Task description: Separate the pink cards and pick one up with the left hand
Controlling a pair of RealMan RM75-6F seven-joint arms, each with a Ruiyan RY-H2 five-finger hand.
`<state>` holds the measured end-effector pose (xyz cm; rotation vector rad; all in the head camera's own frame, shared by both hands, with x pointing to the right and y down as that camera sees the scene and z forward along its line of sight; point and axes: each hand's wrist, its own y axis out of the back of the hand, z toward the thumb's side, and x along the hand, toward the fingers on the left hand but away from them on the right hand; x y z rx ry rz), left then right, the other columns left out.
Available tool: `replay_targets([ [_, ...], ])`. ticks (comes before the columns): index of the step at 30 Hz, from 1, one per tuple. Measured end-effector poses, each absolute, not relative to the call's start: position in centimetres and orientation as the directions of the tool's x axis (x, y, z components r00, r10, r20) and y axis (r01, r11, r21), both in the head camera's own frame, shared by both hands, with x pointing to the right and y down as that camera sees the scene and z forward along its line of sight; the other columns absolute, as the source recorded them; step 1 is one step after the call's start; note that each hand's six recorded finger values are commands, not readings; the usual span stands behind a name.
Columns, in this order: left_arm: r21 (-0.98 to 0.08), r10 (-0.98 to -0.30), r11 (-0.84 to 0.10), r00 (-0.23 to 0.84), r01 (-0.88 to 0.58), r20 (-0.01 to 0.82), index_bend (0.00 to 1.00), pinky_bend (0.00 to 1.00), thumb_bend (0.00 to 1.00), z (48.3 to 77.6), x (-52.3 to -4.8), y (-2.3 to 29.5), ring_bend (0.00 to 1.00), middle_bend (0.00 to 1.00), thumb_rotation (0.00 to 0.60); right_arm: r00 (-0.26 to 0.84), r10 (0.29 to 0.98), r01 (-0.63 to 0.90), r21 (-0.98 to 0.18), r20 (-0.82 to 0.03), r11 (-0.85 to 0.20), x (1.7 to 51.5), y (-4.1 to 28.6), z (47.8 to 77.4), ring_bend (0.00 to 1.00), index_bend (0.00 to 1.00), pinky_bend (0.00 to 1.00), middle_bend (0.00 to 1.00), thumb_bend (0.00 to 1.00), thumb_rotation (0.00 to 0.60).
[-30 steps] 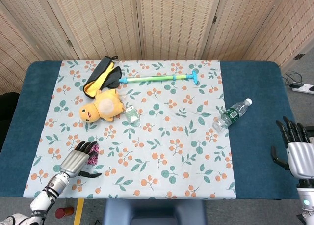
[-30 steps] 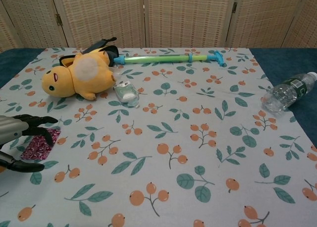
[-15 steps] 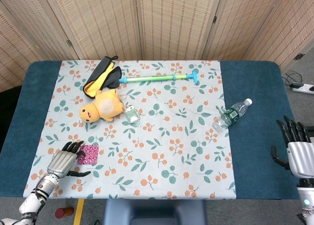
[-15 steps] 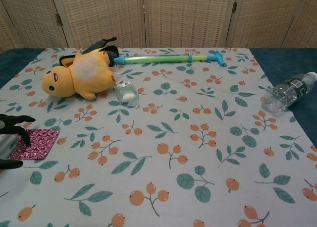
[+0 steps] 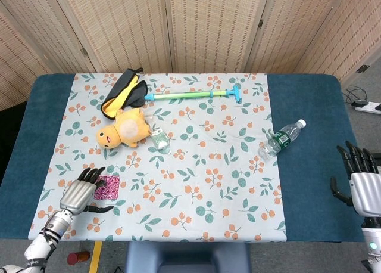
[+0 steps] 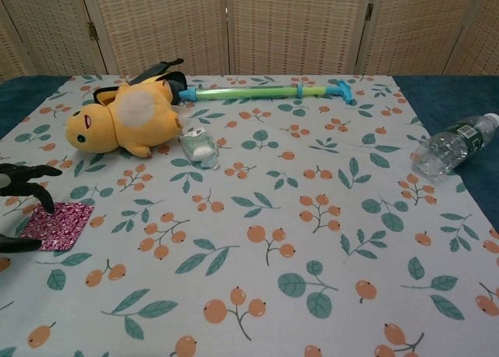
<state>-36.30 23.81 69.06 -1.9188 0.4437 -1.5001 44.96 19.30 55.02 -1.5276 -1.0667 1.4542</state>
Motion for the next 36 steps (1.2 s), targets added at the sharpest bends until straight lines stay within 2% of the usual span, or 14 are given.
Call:
replay_targets([
  [14, -0.651, -0.584, -0.742, 0.324, 0.161, 0.745, 0.32, 0.00, 0.12, 70.5, -33.5, 24.3, 0.00, 0.00, 0.146, -0.005, 0.930, 0.068, -0.928, -0.368, -0.367, 45.3, 19.4, 55.1, 0.00, 0.00, 0.00, 0.00, 0.55, 0.481],
  [36, -0.633, -0.591, -0.762, 0.255, 0.135, 0.765, 0.32, 0.00, 0.12, 70.6, -36.2, 24.8, 0.00, 0.00, 0.147, 0.001, 0.929, 0.065, -0.927, -0.369, -0.369, 45.0, 19.2, 55.1, 0.00, 0.00, 0.00, 0.00, 0.55, 0.482],
])
